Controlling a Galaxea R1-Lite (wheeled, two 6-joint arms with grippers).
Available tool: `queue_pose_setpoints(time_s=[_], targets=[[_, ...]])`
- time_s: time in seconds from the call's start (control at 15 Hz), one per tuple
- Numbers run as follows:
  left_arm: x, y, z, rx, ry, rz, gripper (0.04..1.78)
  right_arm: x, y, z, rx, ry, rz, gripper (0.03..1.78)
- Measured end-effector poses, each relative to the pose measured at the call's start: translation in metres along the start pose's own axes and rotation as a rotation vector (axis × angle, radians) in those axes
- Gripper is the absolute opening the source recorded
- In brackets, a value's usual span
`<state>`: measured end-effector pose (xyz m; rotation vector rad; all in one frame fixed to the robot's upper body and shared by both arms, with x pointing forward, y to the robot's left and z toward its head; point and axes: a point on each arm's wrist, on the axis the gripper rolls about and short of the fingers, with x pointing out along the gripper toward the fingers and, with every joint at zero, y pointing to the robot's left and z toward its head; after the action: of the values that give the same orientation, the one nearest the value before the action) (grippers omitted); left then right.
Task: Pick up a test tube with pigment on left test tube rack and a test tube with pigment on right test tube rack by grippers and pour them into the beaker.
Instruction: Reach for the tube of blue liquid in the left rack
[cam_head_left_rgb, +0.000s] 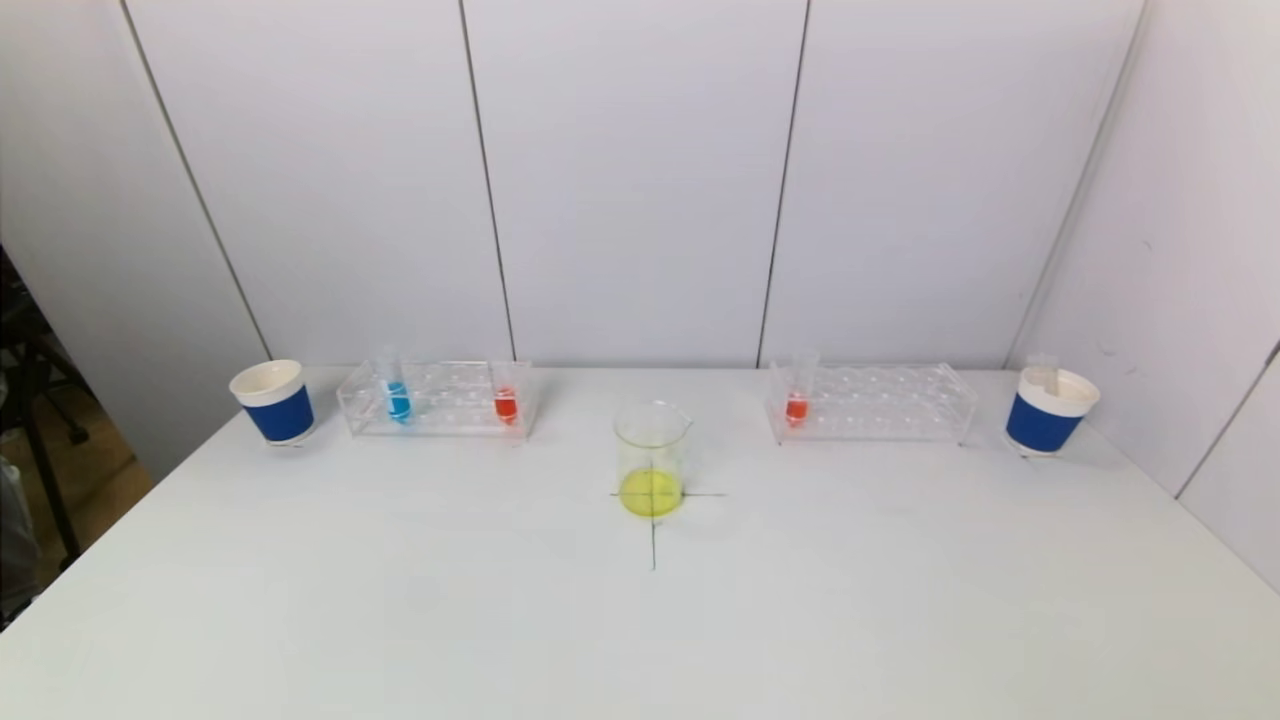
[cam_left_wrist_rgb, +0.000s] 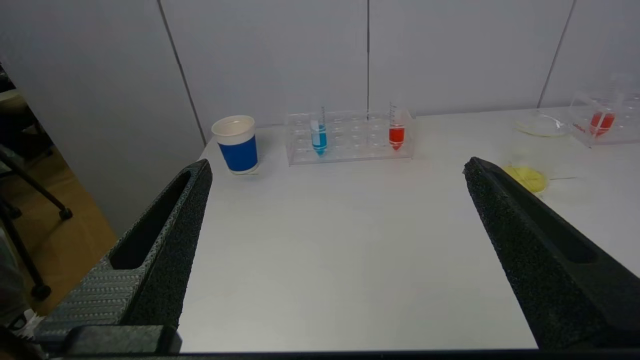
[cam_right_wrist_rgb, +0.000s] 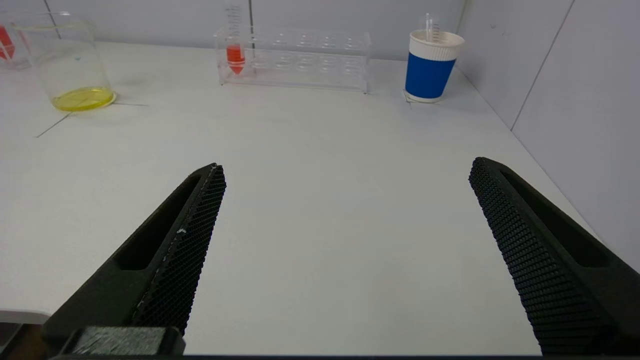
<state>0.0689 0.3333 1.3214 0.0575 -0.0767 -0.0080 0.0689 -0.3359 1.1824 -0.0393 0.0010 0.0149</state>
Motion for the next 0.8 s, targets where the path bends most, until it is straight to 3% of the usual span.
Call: queue_pose_setpoints(time_s=[0.4,0.8], targets=[[0.106,0.002,0.032,-0.004,0.074,-0.015,1.76,0.0,0.0,0.0,-0.001,0.0,0.0,1.77],[0.232,0.004,-0.002,-0.011,0.117,-0.01,1.76,0.0,0.0,0.0,0.0,0.0,0.0,1.77]])
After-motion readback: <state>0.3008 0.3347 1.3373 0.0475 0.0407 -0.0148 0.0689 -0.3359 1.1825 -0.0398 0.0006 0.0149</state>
